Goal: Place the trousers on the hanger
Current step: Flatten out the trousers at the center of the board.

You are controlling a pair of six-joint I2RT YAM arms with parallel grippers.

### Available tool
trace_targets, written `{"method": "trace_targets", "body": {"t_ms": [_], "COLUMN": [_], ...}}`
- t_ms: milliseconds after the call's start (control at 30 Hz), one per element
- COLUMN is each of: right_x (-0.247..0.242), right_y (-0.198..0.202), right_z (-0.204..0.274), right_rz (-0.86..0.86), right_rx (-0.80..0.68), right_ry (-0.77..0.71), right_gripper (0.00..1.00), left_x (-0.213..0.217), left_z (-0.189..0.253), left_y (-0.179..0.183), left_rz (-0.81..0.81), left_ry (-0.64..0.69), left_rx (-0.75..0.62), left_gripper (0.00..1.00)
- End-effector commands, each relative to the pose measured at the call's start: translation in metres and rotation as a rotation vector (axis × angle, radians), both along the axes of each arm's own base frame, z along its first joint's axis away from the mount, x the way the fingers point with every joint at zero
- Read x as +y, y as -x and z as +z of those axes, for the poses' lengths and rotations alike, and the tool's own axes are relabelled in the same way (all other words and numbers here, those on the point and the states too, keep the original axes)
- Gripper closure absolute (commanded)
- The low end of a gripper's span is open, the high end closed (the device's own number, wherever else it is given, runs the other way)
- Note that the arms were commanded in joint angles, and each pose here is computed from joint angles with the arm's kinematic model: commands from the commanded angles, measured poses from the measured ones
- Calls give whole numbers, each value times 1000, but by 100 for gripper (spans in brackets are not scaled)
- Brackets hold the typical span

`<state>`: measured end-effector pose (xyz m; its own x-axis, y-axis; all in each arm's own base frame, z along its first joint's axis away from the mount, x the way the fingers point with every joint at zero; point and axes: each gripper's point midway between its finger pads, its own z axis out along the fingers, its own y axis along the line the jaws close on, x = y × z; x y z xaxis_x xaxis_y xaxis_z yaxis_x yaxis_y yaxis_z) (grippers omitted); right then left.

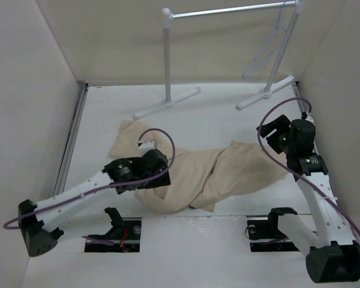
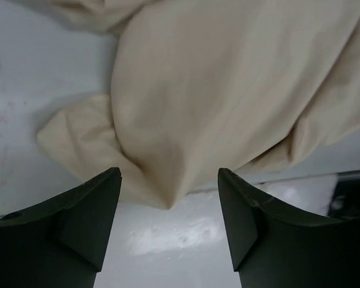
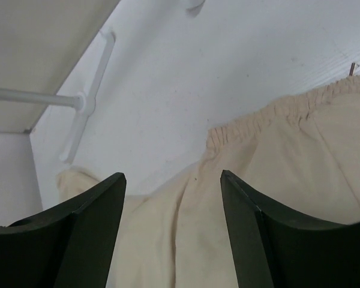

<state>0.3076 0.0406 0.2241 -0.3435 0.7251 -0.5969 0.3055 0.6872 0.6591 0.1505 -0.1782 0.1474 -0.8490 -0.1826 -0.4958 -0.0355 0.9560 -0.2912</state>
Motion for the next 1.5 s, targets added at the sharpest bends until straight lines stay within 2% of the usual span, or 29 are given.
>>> {"method": "trace_targets", "body": {"t_ms": [0, 100, 267, 300, 367, 400, 433, 500, 600, 667, 733, 800, 833, 867, 967, 1100, 1133, 1167, 1200, 1233, 1267, 1300, 1367, 1433, 1467], "right_x": [9, 26, 52, 55, 59, 60, 59, 57, 55, 56, 57, 57, 59, 61, 62, 57, 56, 56, 58, 61, 63, 67, 83, 93, 96], "right_y": [11, 26, 46, 50, 57, 61, 64, 71, 75, 73, 70, 68, 68, 69, 77, 88, 90, 91, 90, 87, 84, 79, 70, 58, 51], "right_z": [-6, -15, -20, -23, -32, -37, -43, -55, -67, -64, -58, -54, -51, -49, -47, -66, -73, -77, -80, -83, -83, -82, -80, -83, -86], "right_rz": [52, 114, 217, 226, 240, 241, 237, 226, 223, 231, 234, 234, 238, 250, 259, 253, 250, 250, 256, 264, 269, 282, 331, 354, 356], "right_rx": [-11, 6, 7, 15, 33, 45, 57, 81, 108, 105, 95, 90, 87, 85, 78, 121, 140, 148, 155, 161, 162, 155, 139, 128, 131], "right_ry": [64, 81, 63, 67, 65, 62, 59, 56, 45, 48, 53, 54, 54, 52, 55, 65, 67, 65, 63, 60, 57, 55, 37, 34, 36], "right_gripper": [29, 29, 27, 27, 27, 27, 29, 33, 36, 35, 34, 31, 29, 28, 24, 26, 32, 43, 58, 66, 68, 68, 57, 33, 25], "left_x": [12, 7, 6, 6, 4, 1, -1, 0, 21, 36, 55, 70, 80, 90, 102, 114, 118, 124, 132, 140, 145, 147, 146, 142, 141], "left_z": [-48, -69, -103, -108, -103, -89, -68, -10, 92, 144, 168, 162, 152, 135, 128, 124, 118, 109, 96, 82, 65, 48, 15, -10, -19], "left_y": [35, 47, 38, 34, 24, 18, 10, -11, -74, -140, -217, -289, -310, -327, -310, -255, -241, -225, -210, -196, -183, -171, -153, -144, -144], "left_rz": [26, 24, 62, 75, 101, 112, 129, 180, 281, 300, 364, 392, 411, 426, 437, 451, 461, 478, 497, 517, 534, 538, 532, 533, 531], "left_ry": [-187, -230, -258, -251, -218, -178, -128, -17, 66, 34, 12, -40, -77, -124, -175, -144, -130, -123, -128, -129, -130, -126, -106, -68, -50], "left_rx": [143, 182, 186, 182, 154, 126, 88, -22, -242, -373, -457, -453, -433, -372, -298, -383, -388, -381, -361, -332, -293, -251, -174, -123, -107], "left_gripper": [35, 34, 35, 47, 81, 90, 93, 96, 96, 96, 92, 78, 67, 49, 33, 28, 28, 28, 28, 29, 29, 30, 30, 30, 30]}}
